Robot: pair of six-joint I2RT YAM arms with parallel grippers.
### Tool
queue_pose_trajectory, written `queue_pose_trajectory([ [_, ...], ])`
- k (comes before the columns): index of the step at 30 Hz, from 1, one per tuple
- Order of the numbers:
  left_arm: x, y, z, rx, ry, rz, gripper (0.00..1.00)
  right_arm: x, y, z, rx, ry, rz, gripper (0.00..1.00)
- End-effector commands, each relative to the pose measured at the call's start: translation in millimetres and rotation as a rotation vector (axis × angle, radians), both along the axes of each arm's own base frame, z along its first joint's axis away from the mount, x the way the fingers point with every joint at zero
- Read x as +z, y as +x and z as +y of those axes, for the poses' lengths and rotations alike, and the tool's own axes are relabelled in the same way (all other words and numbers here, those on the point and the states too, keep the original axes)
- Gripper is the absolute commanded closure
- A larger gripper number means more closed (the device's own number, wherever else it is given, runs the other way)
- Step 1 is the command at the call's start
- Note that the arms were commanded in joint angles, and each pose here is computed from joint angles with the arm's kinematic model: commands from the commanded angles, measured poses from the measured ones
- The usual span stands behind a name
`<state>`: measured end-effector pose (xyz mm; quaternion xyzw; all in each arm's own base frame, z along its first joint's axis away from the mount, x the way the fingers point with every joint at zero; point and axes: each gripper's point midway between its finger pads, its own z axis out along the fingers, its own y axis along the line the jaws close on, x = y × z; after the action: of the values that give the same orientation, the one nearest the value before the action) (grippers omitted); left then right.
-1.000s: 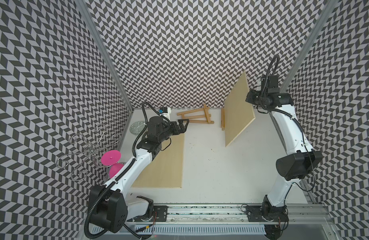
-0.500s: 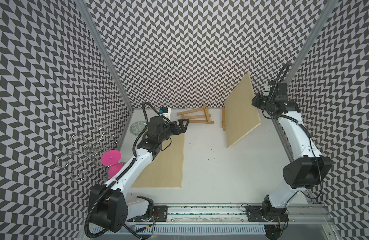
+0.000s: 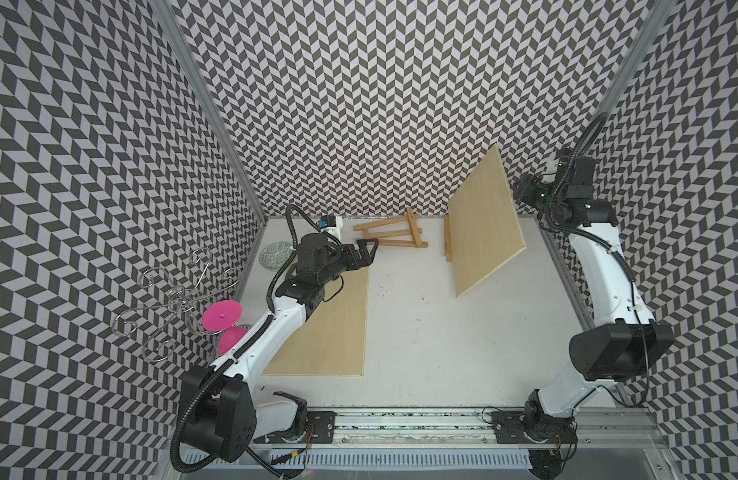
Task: Assemble the easel
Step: Place the drawing board on the easel, then pick up the easel at the center of the board.
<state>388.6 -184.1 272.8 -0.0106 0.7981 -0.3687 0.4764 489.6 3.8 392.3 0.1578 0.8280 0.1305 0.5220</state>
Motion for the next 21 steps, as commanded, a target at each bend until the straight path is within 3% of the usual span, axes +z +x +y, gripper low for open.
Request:
queue_pose_trajectory([
  [1,-13.6,14.2,-8.9,0.037,-0.031,0.074,0.01,48.7,-28.2,35.2,0.061,-0.048,-0.1,0.34],
  [6,-50.9,42.5,-25.0,0.084,-0.044,0.191,0.02,31.0,-57.2,134.9,0.275,-0.134,-0.112,0.29],
  [9,-56.5,60.0,-37.3,0.075,-0.031,0.152,0.04,0.8,-62.9,179.6,0.355,-0.157,-0.073,0.28],
  [11,-61.2,74.4,-47.3,0.06,0.005,0.121,0.04,-18.3,-60.4,188.3,0.355,-0.151,-0.053,0.28],
  [14,-86.0,105.1,-58.5,0.074,0.106,0.167,0.05,-34.9,-62.7,194.8,0.369,-0.109,-0.049,0.28],
  [21,-126.0,157.3,-111.0,0.076,0.263,0.153,0.07,-49.6,-79.9,197.2,0.361,-0.102,-0.07,0.23],
])
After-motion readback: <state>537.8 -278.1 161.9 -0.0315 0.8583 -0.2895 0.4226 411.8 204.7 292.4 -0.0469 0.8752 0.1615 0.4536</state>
